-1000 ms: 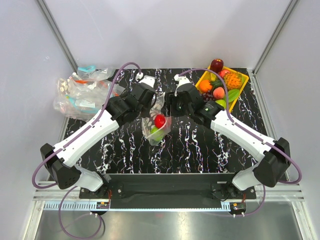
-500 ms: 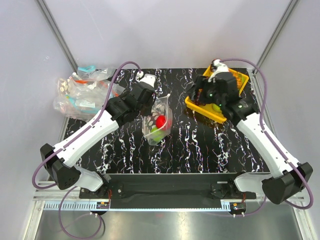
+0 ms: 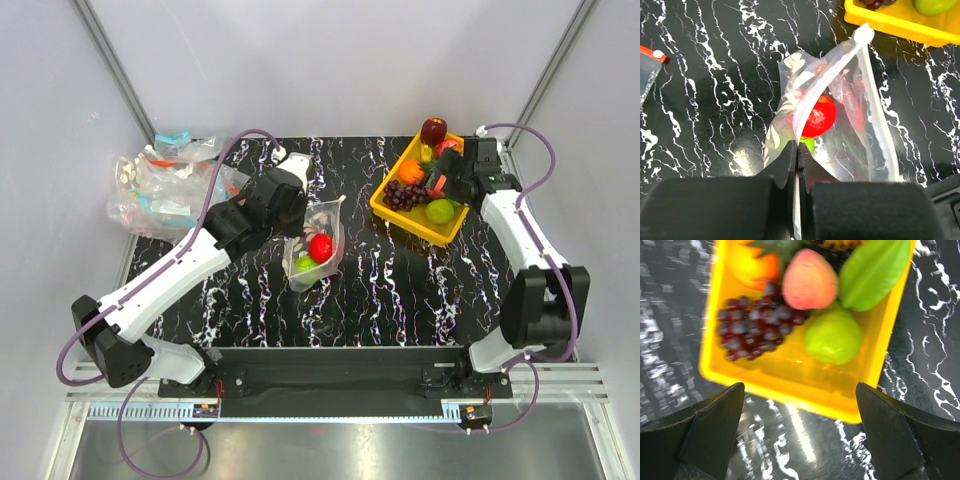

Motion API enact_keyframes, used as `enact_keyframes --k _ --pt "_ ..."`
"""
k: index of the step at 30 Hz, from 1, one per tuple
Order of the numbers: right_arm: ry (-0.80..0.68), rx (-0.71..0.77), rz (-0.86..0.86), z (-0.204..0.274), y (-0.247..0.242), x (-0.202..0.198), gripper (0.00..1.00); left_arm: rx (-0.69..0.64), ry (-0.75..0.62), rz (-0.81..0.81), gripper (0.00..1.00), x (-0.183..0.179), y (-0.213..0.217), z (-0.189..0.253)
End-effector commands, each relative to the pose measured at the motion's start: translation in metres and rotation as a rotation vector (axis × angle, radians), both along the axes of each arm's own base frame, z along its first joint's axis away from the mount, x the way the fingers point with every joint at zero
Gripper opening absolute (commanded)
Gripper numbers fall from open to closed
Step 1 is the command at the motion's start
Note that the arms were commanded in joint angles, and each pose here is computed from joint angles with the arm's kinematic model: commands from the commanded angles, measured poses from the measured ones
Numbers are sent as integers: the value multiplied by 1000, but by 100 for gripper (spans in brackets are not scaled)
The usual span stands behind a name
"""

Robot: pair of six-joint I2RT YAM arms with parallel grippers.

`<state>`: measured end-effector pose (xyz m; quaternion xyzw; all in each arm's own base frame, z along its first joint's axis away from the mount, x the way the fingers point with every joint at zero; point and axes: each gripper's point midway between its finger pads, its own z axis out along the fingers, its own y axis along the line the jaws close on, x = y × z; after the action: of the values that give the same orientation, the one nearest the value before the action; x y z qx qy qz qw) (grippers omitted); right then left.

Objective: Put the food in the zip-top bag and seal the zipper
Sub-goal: Pick up the fake fruit from the bin.

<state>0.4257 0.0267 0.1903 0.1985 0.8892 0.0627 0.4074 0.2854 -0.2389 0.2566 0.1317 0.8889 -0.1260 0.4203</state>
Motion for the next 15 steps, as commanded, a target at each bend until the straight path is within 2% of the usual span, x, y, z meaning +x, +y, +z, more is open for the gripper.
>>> enact_keyframes --k 1,9,15 --pt "8 -54 -38 -19 -16 16 100 -91 -70 -24 0 1 -6 26" --pt "105 -59 -49 -68 -19 40 100 -107 -85 -29 0 0 -6 33" --pt "158 -96 -85 -95 -28 47 90 -99 -84 -31 0 0 -6 32"
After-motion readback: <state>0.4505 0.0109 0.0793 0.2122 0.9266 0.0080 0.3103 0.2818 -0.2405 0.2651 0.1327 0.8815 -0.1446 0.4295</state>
